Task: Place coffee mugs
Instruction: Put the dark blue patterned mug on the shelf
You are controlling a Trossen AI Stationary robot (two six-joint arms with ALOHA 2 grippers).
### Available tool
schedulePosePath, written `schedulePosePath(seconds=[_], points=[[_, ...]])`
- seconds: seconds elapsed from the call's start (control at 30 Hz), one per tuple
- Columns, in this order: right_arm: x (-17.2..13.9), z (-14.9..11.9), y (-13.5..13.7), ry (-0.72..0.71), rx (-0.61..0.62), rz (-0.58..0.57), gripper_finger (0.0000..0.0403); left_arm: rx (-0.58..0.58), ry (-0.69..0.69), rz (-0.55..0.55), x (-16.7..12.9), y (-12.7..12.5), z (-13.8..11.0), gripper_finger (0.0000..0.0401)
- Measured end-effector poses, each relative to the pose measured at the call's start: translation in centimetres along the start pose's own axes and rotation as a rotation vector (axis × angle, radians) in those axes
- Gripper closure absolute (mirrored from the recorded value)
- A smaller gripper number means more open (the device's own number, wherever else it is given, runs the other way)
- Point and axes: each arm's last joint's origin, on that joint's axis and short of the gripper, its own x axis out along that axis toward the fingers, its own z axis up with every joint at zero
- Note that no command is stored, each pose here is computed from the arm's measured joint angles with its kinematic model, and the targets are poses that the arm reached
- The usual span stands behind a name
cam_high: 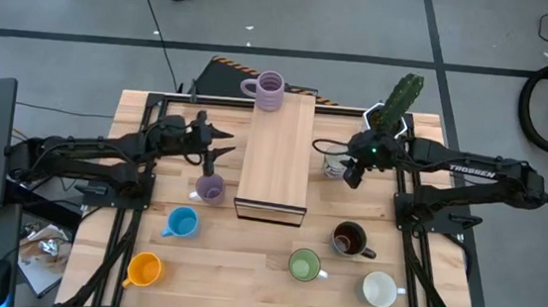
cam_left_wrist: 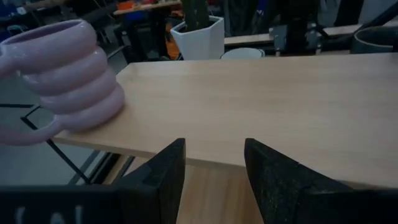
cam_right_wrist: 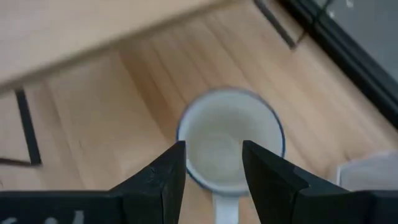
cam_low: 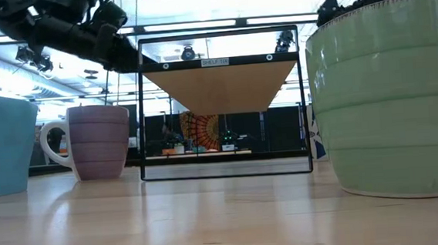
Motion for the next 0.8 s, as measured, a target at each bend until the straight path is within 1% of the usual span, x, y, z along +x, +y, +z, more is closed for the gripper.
schedulePosePath(seconds=[0.1, 0.17, 0.23, 0.3, 0.4, 0.5, 0.67, 0.8], points=[[0.2, -1.1, -0.1, 0.090, -0.005, -0.016, 0.0239, -0.016, -0.020, 0.004, -0.4, -0.1, -0.5, 0.0230], [0.4, -2.2, -0.2, 0.169, 0.015, -0.033, 0.0239, -0.018, -0.023, 0.004, -0.6, -0.3, -1.1, 0.0230], [0.8, -3.1, -0.2, 0.213, 0.038, -0.043, 0.0239, -0.028, -0.040, 0.016, -1.0, -0.3, -1.5, 0.0230], [0.8, -3.3, 0.0, 0.208, 0.045, -0.038, 0.0239, -0.034, -0.071, 0.045, -1.6, -0.3, -1.8, 0.0230], [0.6, -2.7, 0.2, 0.134, 0.069, -0.035, 0.0239, -0.036, -0.116, 0.067, -2.6, -0.4, -2.3, 0.0230], [0.6, -2.7, 0.2, 0.128, 0.077, -0.053, 0.0239, -0.042, -0.154, 0.073, -3.4, -0.5, -2.6, 0.0230], [0.8, -2.9, 0.0, 0.163, 0.079, -0.057, 0.0239, -0.044, -0.186, 0.079, -4.3, -0.6, -2.9, 0.0230], [1.7, -2.8, -0.3, 0.216, 0.108, -0.057, 0.0239, -0.043, -0.211, 0.084, -4.8, -0.5, -2.7, 0.0230]])
